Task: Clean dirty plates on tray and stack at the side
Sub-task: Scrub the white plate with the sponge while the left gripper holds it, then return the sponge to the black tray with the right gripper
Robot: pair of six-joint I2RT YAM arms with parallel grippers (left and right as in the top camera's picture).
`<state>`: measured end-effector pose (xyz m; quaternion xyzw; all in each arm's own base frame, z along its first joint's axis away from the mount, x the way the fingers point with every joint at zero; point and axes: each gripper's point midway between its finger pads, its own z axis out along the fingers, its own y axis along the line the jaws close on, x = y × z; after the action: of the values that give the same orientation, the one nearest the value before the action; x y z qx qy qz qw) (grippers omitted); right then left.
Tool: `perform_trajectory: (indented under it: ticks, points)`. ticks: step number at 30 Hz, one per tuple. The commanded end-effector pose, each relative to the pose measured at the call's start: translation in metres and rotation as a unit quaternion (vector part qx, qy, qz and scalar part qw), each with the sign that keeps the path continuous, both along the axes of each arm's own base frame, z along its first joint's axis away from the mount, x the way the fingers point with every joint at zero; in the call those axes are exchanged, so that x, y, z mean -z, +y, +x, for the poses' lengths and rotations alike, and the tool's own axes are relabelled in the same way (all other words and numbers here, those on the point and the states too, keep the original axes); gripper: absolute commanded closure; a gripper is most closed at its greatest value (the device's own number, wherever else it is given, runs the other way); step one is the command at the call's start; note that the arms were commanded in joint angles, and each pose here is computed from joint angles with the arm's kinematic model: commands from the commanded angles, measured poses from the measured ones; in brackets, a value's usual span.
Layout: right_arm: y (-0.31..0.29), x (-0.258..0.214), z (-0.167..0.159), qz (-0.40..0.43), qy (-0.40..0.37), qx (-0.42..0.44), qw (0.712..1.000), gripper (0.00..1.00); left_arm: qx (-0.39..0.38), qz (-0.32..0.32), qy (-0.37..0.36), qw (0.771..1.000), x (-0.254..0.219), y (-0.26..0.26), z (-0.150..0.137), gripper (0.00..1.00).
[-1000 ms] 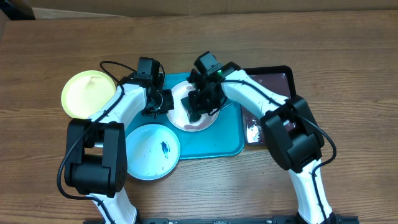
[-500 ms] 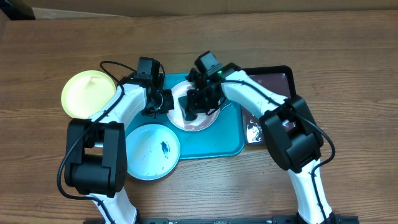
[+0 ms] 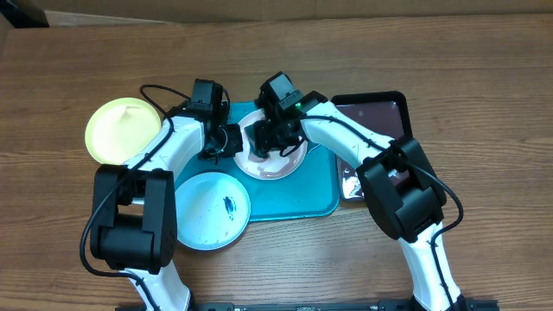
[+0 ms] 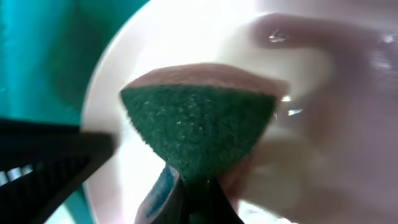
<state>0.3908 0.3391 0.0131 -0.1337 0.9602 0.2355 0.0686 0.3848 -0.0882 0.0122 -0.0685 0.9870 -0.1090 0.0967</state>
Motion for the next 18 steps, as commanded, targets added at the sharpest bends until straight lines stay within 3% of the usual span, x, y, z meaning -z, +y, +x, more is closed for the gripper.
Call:
perform_trajectory:
  ticks: [1, 5, 10, 18]
  points:
    - [-0.058, 0.020, 0.027, -0.095, -0.022, 0.057, 0.994, 0.96, 0.011, 0.008, -0.005, 1.000, -0.005, 0.000, -0.003, 0.96]
    - [-0.082, 0.015, 0.023, -0.126, -0.011, 0.061, 0.990, 0.96, 0.011, 0.008, -0.003, 1.000, -0.004, 0.000, -0.004, 0.96]
    - [-0.108, -0.010, 0.030, -0.185, -0.050, 0.080, 0.978, 0.96, 0.011, 0.010, -0.004, 1.000, -0.004, 0.001, -0.004, 0.96]
    - [-0.087, -0.086, 0.022, -0.096, -0.074, 0.047, 0.992, 0.96, 0.011, 0.010, -0.004, 1.000, -0.004, 0.001, -0.004, 0.96]
